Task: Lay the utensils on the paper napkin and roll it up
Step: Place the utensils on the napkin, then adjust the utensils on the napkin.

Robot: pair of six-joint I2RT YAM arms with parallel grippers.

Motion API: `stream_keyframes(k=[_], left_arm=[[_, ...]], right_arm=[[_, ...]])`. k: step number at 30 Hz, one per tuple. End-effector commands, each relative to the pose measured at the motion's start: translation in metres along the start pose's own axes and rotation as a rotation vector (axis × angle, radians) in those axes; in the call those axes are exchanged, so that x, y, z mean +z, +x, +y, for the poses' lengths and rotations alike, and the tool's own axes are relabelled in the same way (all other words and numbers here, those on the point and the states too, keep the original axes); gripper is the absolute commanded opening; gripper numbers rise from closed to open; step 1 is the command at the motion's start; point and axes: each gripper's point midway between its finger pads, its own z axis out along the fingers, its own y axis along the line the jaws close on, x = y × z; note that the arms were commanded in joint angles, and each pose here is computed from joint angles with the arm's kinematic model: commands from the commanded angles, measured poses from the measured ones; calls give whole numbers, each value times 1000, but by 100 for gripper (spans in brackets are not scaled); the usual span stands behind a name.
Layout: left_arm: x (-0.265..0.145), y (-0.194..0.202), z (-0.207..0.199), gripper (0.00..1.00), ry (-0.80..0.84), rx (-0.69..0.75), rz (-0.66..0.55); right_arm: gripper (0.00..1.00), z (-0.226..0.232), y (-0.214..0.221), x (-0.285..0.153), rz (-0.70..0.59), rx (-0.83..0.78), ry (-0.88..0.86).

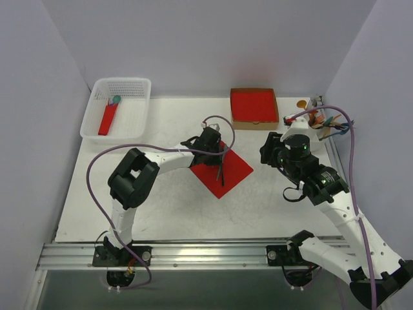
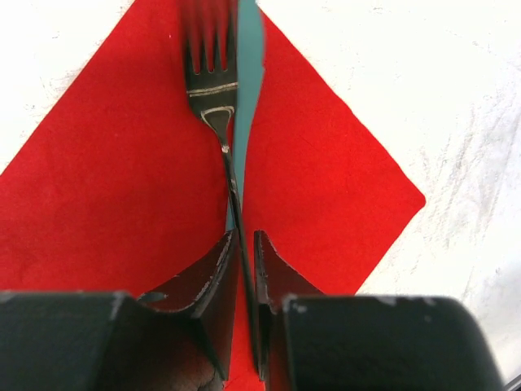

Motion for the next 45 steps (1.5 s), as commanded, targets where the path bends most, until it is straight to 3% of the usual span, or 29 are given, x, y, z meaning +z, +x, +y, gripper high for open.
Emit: stream_keyframes(k=[1,12,17,26,33,35,45], left_arm=[[2,-14,-11,21,13,3,-35],[-5,-18,-13,23,12,7,-47],[-27,-29,-16,24,30,11,-68],[-53,-31,13,23,55,-17,-68],[-53,-24,36,15,37,14,-61],[-50,-21,41,3,39,16,-50],[-52,-20,62,2,44,19,-66]], right_arm=[[44,-2,-2,-3,-14,-7,-10],[44,-2,3,-1,1,-13,-22],[38,5,29,18,100,-27,-63],[34,34,71,60,219,23,-193],[33,55,111,102,312,23,-210],[33,69,120,119,327,-9,-210],[30,76,148,179,382,-83,-87]])
